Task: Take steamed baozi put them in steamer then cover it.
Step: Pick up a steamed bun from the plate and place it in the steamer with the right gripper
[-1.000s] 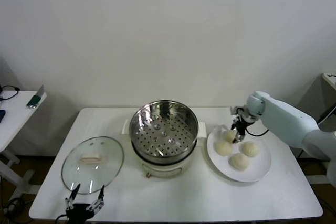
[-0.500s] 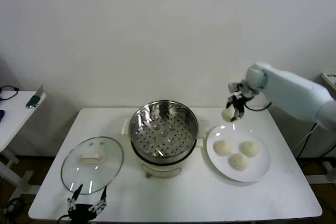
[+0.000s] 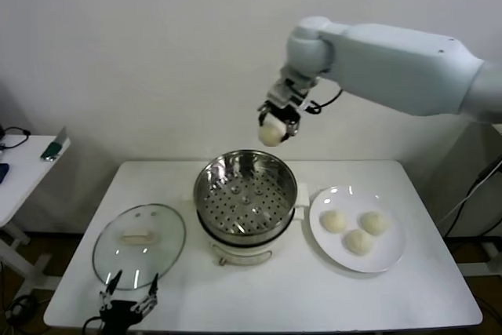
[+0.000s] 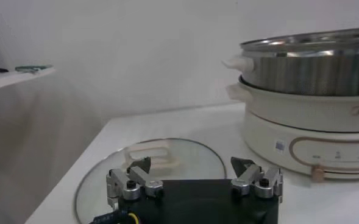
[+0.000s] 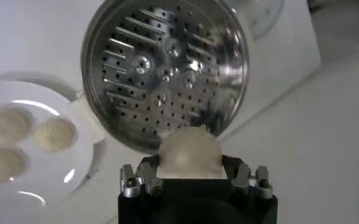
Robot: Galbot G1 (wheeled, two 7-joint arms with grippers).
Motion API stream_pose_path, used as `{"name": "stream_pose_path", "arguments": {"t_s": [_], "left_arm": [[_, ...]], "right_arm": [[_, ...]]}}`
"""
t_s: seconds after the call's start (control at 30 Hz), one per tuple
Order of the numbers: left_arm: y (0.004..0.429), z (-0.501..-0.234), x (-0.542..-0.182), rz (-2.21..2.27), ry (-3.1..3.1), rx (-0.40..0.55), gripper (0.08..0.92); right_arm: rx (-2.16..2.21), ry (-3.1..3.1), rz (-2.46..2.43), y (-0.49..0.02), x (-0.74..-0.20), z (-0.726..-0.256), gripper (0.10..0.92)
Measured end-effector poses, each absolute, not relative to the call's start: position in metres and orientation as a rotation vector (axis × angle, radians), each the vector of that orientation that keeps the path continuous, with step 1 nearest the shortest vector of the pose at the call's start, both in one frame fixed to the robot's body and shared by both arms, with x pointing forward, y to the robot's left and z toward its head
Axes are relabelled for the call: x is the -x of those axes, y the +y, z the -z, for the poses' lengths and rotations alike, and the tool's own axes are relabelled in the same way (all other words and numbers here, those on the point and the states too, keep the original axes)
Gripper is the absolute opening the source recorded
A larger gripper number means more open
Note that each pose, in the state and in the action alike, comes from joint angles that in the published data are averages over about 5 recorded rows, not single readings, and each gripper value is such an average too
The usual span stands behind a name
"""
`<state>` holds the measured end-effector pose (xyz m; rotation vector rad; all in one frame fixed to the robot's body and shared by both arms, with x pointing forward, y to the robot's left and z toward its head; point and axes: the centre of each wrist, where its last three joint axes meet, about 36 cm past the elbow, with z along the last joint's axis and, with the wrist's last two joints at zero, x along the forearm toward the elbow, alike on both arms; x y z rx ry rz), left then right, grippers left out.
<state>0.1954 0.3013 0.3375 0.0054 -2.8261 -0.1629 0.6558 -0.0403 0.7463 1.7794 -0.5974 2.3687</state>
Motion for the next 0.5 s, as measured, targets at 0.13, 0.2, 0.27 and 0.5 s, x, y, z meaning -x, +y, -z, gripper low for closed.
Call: {"name": "stream_pose_path", "arguments": {"t_s": [0.13, 0.2, 0.27, 0.5], "left_arm": [[0.301, -0.339, -0.195, 0.162, -2.83, -0.007, 0.823], [0.301, -0.34, -0.194, 0.161, -2.831, -0.007, 0.823], [0.3, -0.34, -0.194, 0.161, -2.832, -0.007, 0.823], [0.3, -0.339, -0.194, 0.157, -2.831, -0.011, 0.823]], "right_arm": [[-1.8, -0.463, -2.444, -0.019, -0.659, -0.718, 0.698], [-1.806, -0.421, -2.466, -0.013, -0.662, -0.703, 0.701], [-1.813, -0.395, -2.48, -0.01, -0.666, -0.689, 0.7], [-1.849, -0.355, -2.495, -0.008, -0.676, -0.643, 0.696]]}}
